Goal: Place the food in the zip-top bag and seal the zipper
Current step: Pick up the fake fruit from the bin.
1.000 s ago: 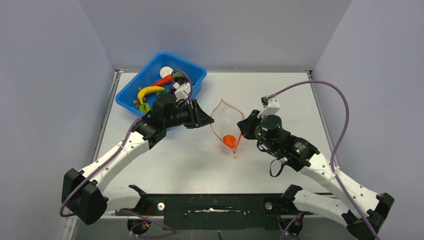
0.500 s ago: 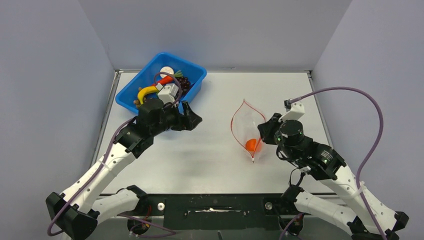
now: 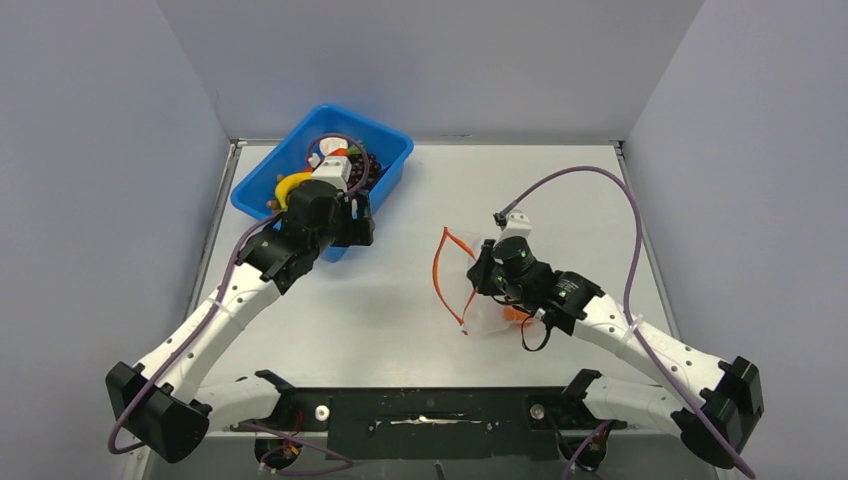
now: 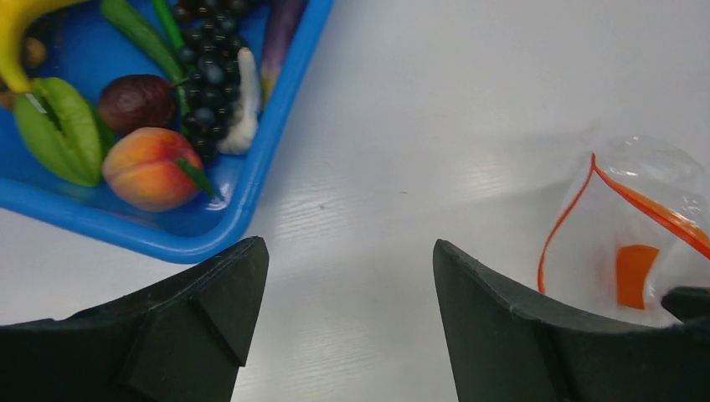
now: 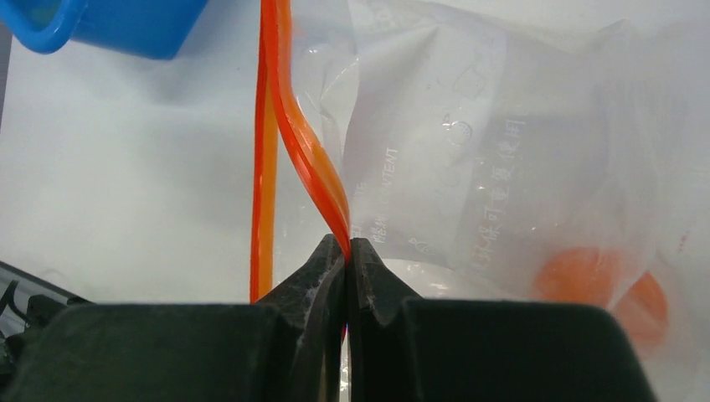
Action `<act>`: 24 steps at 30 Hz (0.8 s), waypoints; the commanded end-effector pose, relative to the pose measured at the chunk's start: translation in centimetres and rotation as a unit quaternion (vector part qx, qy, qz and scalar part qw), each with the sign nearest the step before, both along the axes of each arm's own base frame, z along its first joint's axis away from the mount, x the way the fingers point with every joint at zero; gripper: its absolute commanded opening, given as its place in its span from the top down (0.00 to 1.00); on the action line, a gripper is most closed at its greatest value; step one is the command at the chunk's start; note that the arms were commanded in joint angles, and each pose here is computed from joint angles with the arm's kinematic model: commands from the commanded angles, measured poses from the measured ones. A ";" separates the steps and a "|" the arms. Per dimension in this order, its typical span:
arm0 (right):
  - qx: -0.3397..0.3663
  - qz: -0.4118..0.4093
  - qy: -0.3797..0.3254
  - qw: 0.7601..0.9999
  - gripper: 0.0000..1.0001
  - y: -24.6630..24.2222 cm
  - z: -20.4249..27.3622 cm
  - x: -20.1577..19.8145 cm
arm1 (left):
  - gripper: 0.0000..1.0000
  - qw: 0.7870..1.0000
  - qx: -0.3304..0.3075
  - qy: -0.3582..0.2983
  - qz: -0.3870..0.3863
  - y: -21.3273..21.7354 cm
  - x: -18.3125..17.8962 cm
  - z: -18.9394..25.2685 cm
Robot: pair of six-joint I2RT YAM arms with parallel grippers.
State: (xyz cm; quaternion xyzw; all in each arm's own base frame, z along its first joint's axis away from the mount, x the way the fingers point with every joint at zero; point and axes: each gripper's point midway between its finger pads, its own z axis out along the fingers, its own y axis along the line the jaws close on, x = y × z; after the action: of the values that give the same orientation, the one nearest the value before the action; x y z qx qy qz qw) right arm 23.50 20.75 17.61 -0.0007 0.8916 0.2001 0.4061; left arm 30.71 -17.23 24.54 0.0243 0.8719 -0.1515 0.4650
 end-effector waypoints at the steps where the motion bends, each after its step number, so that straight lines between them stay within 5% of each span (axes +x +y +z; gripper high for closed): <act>1: 0.082 0.049 -0.061 0.994 1.00 3.5 3.7 1.2 | 0.29 0.989 0.110 -0.062 0.075 5.4 2.5 1.6; 8: 0.107 0.105 -0.071 0.986 1.00 5.2 5.3 0.3 | 0.28 0.983 0.131 -0.095 0.084 9.7 6.1 0.9; 18: 0.118 0.163 -0.085 0.976 1.00 6.7 7.2 0.0 | 0.26 0.969 0.192 -0.048 0.150 19.0 10.4 -2.9; 24: 0.109 0.162 -0.090 0.977 1.00 6.1 7.3 0.0 | 0.26 0.958 0.224 -0.095 0.149 21.7 13.3 -2.8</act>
State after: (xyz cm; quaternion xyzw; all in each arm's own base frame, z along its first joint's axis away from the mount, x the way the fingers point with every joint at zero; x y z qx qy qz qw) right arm 22.76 26.28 21.48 -0.1068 0.8429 0.3349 0.4075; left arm 40.23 3.36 17.48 -0.0185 0.8821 0.1066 0.4584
